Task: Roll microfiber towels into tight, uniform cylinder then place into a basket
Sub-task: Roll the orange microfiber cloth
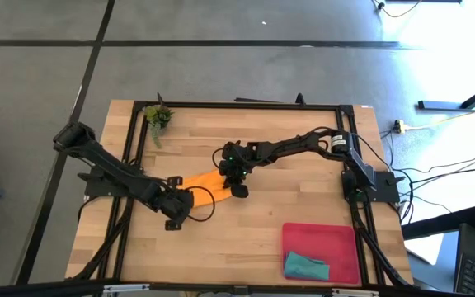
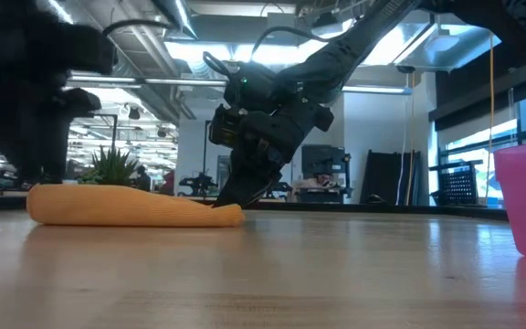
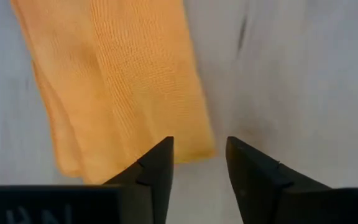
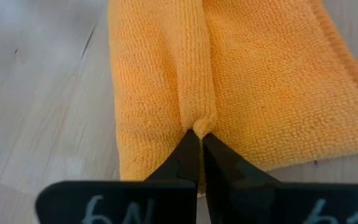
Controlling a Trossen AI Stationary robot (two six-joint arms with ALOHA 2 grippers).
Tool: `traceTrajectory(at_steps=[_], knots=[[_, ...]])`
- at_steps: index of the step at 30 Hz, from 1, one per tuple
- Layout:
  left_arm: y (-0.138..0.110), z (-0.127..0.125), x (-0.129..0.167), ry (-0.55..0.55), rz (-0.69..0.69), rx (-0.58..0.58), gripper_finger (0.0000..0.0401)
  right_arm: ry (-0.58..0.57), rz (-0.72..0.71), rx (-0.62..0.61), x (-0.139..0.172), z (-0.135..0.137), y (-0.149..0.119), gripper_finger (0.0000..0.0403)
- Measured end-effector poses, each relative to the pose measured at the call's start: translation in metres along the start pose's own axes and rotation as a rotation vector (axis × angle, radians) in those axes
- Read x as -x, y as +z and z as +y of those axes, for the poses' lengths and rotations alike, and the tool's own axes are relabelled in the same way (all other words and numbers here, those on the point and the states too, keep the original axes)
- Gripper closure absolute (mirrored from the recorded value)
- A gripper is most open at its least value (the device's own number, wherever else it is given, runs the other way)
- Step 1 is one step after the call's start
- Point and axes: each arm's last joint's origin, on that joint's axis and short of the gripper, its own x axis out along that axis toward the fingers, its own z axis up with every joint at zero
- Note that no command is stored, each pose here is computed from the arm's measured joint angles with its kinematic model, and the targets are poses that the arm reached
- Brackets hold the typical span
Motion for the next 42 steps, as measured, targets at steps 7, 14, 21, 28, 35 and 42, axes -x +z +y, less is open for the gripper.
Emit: traceTrajectory(at_steps=[7, 14, 21, 28, 35, 42], knots=[[-0.001, -0.004, -0.023, 0.104, 0.057, -0.122, 0.0260, 0.000, 0.001, 0.000, 0.000, 0.000, 0.000, 0.0394], [-0.001, -0.010, -0.040, 0.105, 0.086, -0.108, 0.0260, 0.000, 0.001, 0.000, 0.000, 0.000, 0.000, 0.0394], [-0.002, -0.013, -0.050, 0.112, 0.132, -0.119, 0.0289, 0.016, 0.000, -0.026, 0.000, 0.000, 0.000, 0.0391], [-0.002, -0.014, -0.052, 0.107, 0.134, -0.118, 0.0385, 0.016, -0.012, -0.034, -0.001, 0.000, 0.001, 0.0337], [-0.003, -0.014, -0.052, 0.103, 0.140, -0.118, 0.0397, -0.013, -0.031, -0.019, 0.002, -0.001, 0.007, 0.0260], [-0.003, -0.014, -0.052, 0.098, 0.144, -0.117, 0.0399, -0.037, -0.034, 0.038, 0.015, 0.000, 0.023, 0.0244]])
